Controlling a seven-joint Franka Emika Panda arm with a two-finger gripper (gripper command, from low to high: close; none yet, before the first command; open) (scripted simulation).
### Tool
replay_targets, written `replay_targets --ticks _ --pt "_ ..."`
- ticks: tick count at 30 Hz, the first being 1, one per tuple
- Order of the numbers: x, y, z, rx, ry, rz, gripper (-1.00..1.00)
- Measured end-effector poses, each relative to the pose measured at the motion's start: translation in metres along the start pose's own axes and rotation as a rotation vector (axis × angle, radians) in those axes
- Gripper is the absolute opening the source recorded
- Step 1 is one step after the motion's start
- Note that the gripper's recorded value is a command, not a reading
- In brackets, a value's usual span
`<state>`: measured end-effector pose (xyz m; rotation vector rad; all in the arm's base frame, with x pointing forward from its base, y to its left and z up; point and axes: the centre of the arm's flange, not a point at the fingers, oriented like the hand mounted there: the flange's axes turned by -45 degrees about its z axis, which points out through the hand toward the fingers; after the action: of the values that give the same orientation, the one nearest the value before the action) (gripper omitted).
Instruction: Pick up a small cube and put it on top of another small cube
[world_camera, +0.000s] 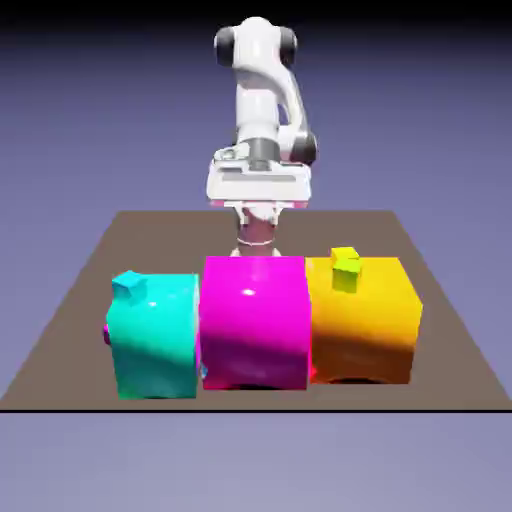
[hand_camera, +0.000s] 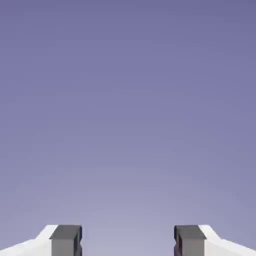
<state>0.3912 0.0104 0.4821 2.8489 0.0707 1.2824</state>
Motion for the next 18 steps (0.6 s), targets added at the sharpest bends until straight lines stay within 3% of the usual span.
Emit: replay_targets --ticks 18 --pt "0.085 0.048 0.143 -0.208 -0.577 -0.026 0.0"
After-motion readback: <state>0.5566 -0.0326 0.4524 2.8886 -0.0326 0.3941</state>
